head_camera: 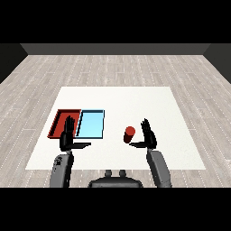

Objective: Pick the red can and put it in the red box

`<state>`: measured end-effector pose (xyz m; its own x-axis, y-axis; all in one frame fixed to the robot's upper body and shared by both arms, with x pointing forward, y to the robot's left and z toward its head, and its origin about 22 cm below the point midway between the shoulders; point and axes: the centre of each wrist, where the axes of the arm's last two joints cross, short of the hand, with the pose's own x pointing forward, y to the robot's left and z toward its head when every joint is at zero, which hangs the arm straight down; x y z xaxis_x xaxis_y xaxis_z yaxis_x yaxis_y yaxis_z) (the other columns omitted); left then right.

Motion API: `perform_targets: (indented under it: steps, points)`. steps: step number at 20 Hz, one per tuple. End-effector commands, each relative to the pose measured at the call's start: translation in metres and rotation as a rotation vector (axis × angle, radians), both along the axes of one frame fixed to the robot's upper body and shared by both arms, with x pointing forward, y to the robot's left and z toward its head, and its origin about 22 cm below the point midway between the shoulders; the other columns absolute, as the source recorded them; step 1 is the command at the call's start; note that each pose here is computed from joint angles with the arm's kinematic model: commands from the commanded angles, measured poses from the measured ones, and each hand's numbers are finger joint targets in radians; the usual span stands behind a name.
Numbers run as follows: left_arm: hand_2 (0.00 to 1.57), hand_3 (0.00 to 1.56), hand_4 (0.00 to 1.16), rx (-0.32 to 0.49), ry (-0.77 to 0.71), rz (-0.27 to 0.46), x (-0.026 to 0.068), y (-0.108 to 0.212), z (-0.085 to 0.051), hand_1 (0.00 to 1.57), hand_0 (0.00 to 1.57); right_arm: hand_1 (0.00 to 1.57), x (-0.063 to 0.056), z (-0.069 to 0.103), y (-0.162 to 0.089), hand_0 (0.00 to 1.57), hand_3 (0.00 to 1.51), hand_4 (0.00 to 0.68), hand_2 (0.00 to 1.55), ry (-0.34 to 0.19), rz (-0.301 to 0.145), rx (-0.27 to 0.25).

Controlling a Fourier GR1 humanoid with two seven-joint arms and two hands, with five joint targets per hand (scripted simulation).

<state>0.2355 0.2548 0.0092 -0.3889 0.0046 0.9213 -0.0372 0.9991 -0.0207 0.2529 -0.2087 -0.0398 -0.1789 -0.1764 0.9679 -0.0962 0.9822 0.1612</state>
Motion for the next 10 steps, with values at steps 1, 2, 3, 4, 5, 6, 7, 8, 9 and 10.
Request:
perform_targets:
  steps: [1, 2, 3, 4, 5, 6, 7, 8, 9, 10]
  points:
    - [0.0, 0.0, 0.0, -0.016, 0.012, -0.012, 0.0133, 0.002, -0.012, 0.0, 0.0, 0.0, 0.007, -0.014, 0.025, 0.0, 0.0, 0.0, 0.0, 0.012, 0.02, -0.006]
    - [0.0, 0.0, 0.0, -0.031, -0.012, -0.006, 0.0051, 0.0, -0.021, 0.0, 0.0, 0.0, 0.011, -0.025, 0.005, 0.0, 0.0, 0.0, 0.0, 0.006, 0.009, 0.027]
    - [0.0, 0.0, 0.0, -0.015, 0.009, -0.006, 0.0016, -0.005, 0.002, 0.0, 0.0, 0.0, 0.004, -0.022, 0.02, 0.0, 0.0, 0.0, 0.0, 0.016, 0.011, 0.028]
    - [0.0, 0.0, 0.0, -0.004, 0.013, -0.011, -0.0024, 0.0, 0.002, 0.0, 0.0, 0.0, 0.003, -0.016, 0.021, 0.0, 0.0, 0.0, 0.0, -0.002, 0.014, 0.045]
    - [0.0, 0.0, 0.0, -0.011, -0.008, -0.002, -0.0108, 0.008, -0.012, 0.0, 0.0, 0.0, 0.004, -0.004, 0.004, 0.0, 0.0, 0.0, 0.0, 0.013, 0.009, 0.032]
    - [0.0, 0.0, 0.0, -0.02, -0.001, -0.003, -0.0034, 0.0, -0.007, 0.0, 0.0, 0.0, -0.001, -0.002, 0.017, 0.0, 0.0, 0.0, 0.0, 0.01, 0.012, 0.063]
    - [0.0, 0.0, 0.0, -0.01, -0.002, -0.003, -0.0061, 0.007, 0.003, 0.0, 0.0, 0.0, -0.027, -0.04, 0.023, 0.0, 0.0, 0.0, 0.0, 0.021, -0.013, 0.064]
    - [0.0, 0.0, 0.0, -0.006, 0.008, -0.005, -0.0032, 0.012, -0.001, 0.0, 0.0, 0.0, -0.005, -0.02, 0.016, 0.0, 0.0, 0.0, 0.0, 0.02, 0.004, 0.048]
    - [0.0, 0.0, 0.0, 0.004, -0.005, -0.009, 0.0088, 0.013, 0.008, 0.0, 0.0, 0.0, 0.004, -0.029, 0.019, 0.0, 0.0, 0.0, 0.0, 0.037, 0.003, 0.066]
    - [0.0, 0.0, 0.0, -0.009, 0.001, -0.005, 0.0051, 0.005, -0.004, 0.0, 0.0, 0.0, -0.006, -0.025, 0.028, 0.0, 0.0, 0.0, 0.0, 0.027, -0.004, 0.061]
